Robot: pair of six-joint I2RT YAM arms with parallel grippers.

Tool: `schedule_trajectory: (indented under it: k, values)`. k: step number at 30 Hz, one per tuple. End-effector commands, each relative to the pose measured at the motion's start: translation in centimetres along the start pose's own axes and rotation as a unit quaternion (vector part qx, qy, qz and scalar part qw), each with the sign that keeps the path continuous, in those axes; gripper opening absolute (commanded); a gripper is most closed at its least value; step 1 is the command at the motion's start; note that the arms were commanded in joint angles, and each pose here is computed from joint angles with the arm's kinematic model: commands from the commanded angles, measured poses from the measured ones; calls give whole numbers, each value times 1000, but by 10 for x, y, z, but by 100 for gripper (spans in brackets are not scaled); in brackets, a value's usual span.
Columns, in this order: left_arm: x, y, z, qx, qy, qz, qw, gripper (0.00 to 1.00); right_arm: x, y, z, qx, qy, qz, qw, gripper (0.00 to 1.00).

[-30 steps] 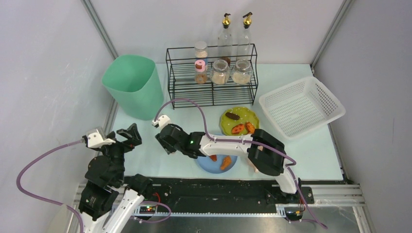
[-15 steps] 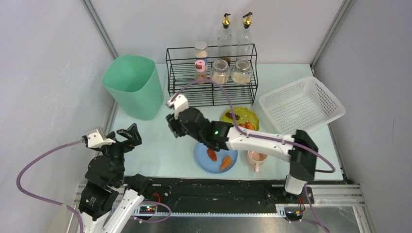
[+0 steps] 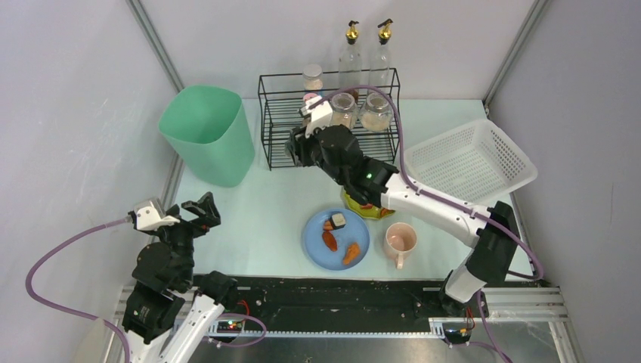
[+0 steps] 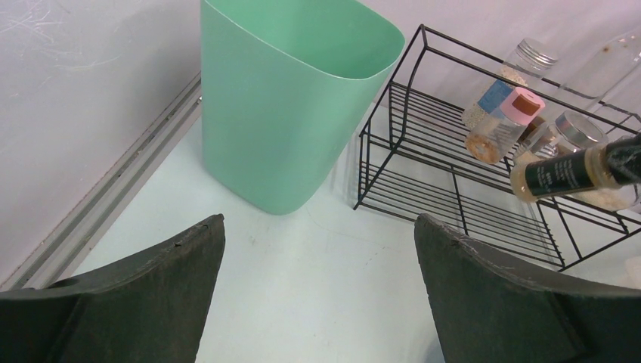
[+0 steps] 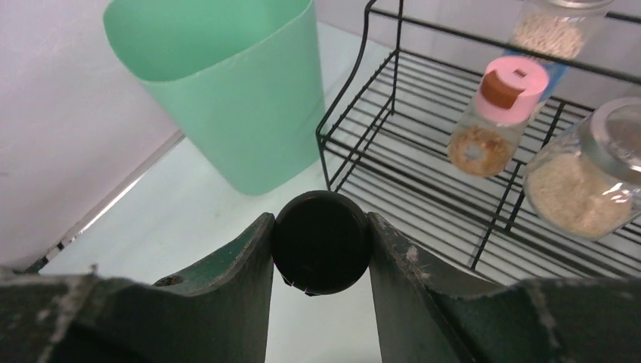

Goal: Clear the kitchen counter

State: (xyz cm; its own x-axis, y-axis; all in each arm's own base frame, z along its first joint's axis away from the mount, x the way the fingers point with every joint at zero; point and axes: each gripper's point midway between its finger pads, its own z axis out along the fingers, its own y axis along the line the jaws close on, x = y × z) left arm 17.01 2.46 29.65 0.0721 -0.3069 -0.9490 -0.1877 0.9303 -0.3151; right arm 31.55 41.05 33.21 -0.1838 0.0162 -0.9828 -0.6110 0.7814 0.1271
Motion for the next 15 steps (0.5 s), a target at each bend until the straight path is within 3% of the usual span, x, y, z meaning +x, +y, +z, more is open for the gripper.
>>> schedule_trajectory:
  k: [1, 15]
  values:
    - [-2, -2, 3, -2, -4, -2, 1000, 98, -77, -6, 2, -2, -102, 27, 994, 18]
    - [-1, -2, 4, -3, -2, 1, 1000, 98, -88, -54, 96, 54, -129, 85, 986, 19]
